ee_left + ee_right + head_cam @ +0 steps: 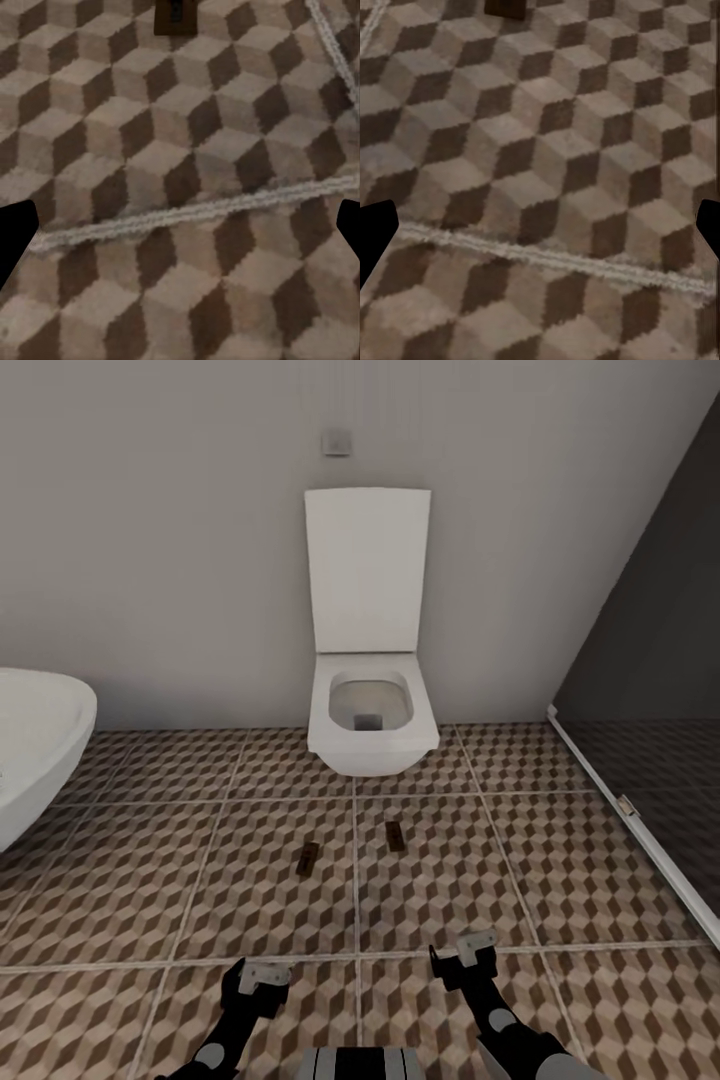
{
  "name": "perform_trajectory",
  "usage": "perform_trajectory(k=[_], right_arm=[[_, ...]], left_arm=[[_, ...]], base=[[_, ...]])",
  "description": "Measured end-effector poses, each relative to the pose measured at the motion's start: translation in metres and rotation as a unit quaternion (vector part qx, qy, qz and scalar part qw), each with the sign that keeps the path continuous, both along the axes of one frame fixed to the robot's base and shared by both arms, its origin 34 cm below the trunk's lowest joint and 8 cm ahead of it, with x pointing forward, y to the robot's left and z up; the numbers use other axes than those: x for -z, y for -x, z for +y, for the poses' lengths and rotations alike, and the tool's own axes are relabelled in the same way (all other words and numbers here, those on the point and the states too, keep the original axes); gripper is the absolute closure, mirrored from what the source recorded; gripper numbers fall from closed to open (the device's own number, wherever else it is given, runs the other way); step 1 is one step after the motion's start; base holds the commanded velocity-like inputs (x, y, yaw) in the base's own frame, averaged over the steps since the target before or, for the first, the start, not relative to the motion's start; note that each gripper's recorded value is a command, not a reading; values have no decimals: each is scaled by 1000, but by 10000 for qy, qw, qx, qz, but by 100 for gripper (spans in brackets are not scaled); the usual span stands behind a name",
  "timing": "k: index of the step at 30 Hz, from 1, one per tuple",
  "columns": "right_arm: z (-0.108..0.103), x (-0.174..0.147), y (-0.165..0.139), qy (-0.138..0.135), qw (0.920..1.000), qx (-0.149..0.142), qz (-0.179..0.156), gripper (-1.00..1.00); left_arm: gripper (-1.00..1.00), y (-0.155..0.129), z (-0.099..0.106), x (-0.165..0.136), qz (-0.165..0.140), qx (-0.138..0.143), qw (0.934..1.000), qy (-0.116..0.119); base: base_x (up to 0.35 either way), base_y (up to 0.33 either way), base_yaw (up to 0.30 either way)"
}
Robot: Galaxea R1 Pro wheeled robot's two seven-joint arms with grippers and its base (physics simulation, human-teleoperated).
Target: Take the four mousetraps from the cabinet in the bathroom and place them on the bathroom floor. Make sure all four end up on the same floor surface, and ensure that at least two of them are either under or directly next to the same bathroom sink.
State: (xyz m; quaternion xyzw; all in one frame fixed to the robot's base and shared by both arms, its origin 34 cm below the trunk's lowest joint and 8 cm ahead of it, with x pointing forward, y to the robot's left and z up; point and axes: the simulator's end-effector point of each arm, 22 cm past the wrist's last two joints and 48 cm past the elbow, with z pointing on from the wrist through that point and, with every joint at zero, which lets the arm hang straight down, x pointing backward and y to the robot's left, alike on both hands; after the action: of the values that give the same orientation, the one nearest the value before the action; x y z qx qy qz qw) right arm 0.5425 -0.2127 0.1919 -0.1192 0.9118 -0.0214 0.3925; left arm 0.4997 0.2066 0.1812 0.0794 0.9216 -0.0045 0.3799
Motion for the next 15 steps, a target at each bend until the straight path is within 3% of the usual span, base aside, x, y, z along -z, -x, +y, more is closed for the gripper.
perform_trajectory(k=[15], right_arm=[[-15, -26, 12, -2, 10000, -7, -85, -100]], left_arm=[[-100, 5, 4, -24, 83, -9, 10000, -40]], base=[[0, 0, 0]])
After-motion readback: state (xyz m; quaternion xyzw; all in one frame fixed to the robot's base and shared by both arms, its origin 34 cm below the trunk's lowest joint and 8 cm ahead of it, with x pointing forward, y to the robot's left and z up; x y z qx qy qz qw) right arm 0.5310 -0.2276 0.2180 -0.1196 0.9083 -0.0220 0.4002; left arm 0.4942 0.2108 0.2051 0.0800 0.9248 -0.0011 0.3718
